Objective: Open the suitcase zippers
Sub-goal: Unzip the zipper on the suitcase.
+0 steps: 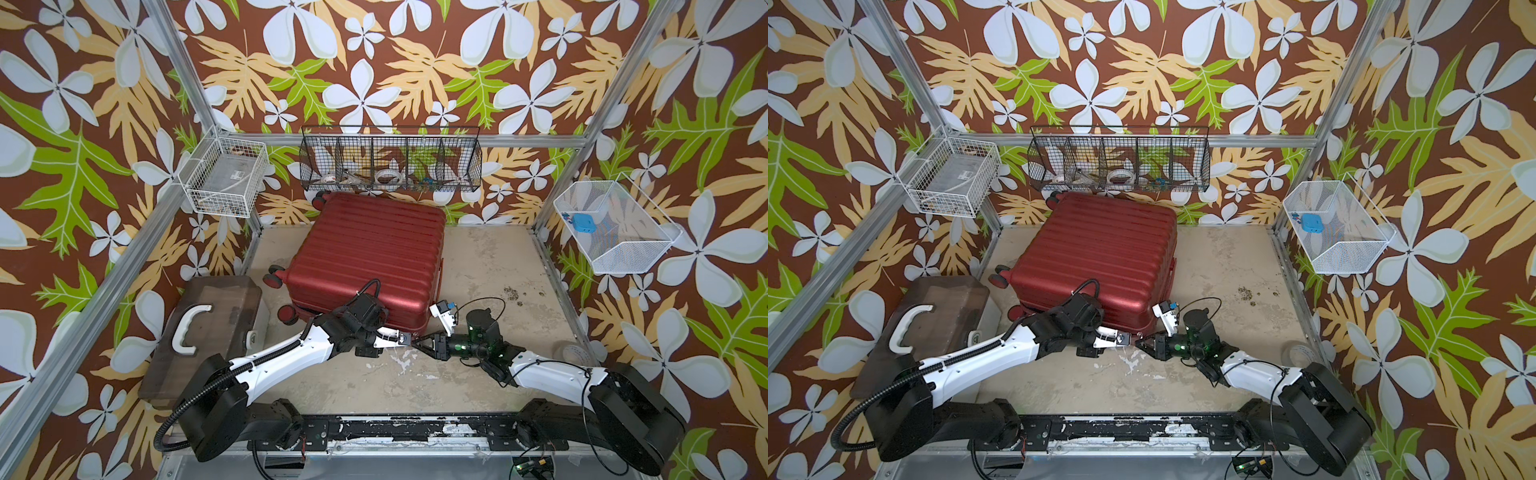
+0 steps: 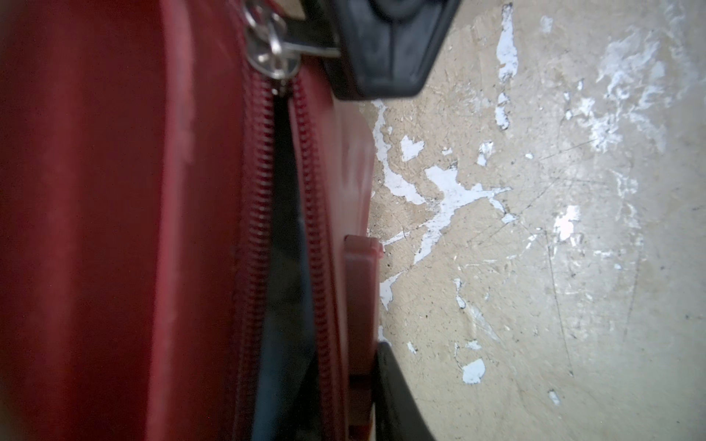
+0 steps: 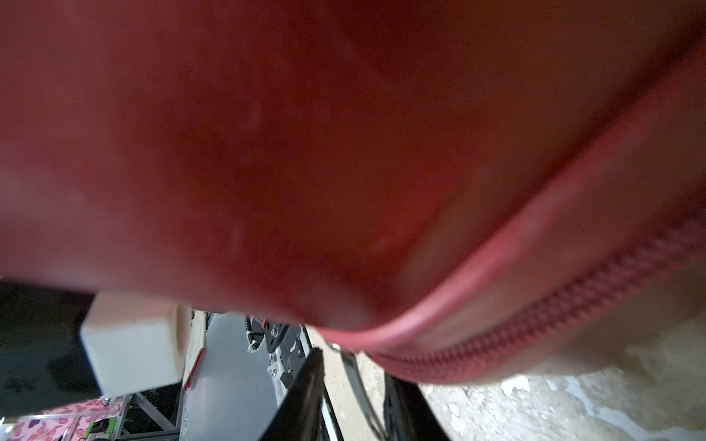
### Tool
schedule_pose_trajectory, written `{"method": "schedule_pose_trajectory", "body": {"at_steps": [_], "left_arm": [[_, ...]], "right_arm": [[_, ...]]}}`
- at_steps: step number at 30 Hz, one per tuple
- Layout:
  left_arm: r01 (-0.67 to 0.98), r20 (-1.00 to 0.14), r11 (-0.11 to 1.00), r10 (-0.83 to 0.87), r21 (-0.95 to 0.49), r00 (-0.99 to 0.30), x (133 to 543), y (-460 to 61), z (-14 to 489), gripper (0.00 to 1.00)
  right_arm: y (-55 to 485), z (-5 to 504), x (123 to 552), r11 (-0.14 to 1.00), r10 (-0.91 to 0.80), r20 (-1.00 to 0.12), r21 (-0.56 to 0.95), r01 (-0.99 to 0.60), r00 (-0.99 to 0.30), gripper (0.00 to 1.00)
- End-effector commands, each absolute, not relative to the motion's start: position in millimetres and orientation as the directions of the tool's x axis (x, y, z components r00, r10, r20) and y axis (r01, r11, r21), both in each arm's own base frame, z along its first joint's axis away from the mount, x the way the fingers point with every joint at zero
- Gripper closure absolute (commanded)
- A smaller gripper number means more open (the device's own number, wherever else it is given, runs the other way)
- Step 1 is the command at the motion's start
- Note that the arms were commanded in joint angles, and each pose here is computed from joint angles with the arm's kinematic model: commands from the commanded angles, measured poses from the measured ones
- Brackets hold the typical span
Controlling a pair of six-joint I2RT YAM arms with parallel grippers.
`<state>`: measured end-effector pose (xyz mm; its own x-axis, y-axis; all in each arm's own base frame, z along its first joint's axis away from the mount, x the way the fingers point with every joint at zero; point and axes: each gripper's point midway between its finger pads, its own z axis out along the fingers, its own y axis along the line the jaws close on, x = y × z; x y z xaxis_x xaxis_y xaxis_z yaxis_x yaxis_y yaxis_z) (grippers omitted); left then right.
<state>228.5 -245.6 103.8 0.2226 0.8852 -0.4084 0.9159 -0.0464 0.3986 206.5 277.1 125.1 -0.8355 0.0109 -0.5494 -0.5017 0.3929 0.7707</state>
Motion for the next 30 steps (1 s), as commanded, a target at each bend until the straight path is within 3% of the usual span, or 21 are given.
{"method": "schedule_pose_trajectory", "body": {"at_steps": [1,3,4,16,30], "left_arm": [[0.851,-0.475,0.032,0.841,0.523,0.26,256.6,-266.9,136.8,1.0],[0.853,-0.476,0.031,0.84,0.521,0.26,256.3,-267.7,136.7,1.0],[0.852,-0.476,0.033,0.84,0.522,0.26,256.5,-267.7,136.8,1.0],[0.869,-0.439,-0.043,0.85,0.494,0.291,232.9,-250.8,133.2,1.0],[0.865,-0.417,-0.063,0.857,0.497,0.302,228.8,-244.5,126.7,1.0]], "right_arm": [[283.7,148.5,214.4,0.34,0.038,-0.622,0.744,-0.575,-0.782,0.84],[281.0,146.6,215.6,0.351,0.037,-0.623,0.74,-0.573,-0.782,0.98],[278.9,146.5,216.6,0.359,0.039,-0.626,0.736,-0.574,-0.779,1.0],[225.6,133.6,240.5,0.684,-0.099,-0.735,0.439,-0.583,-0.67,1.0],[234.2,138.7,223.8,0.619,-0.164,-0.757,0.42,-0.664,-0.632,1.0]]}}
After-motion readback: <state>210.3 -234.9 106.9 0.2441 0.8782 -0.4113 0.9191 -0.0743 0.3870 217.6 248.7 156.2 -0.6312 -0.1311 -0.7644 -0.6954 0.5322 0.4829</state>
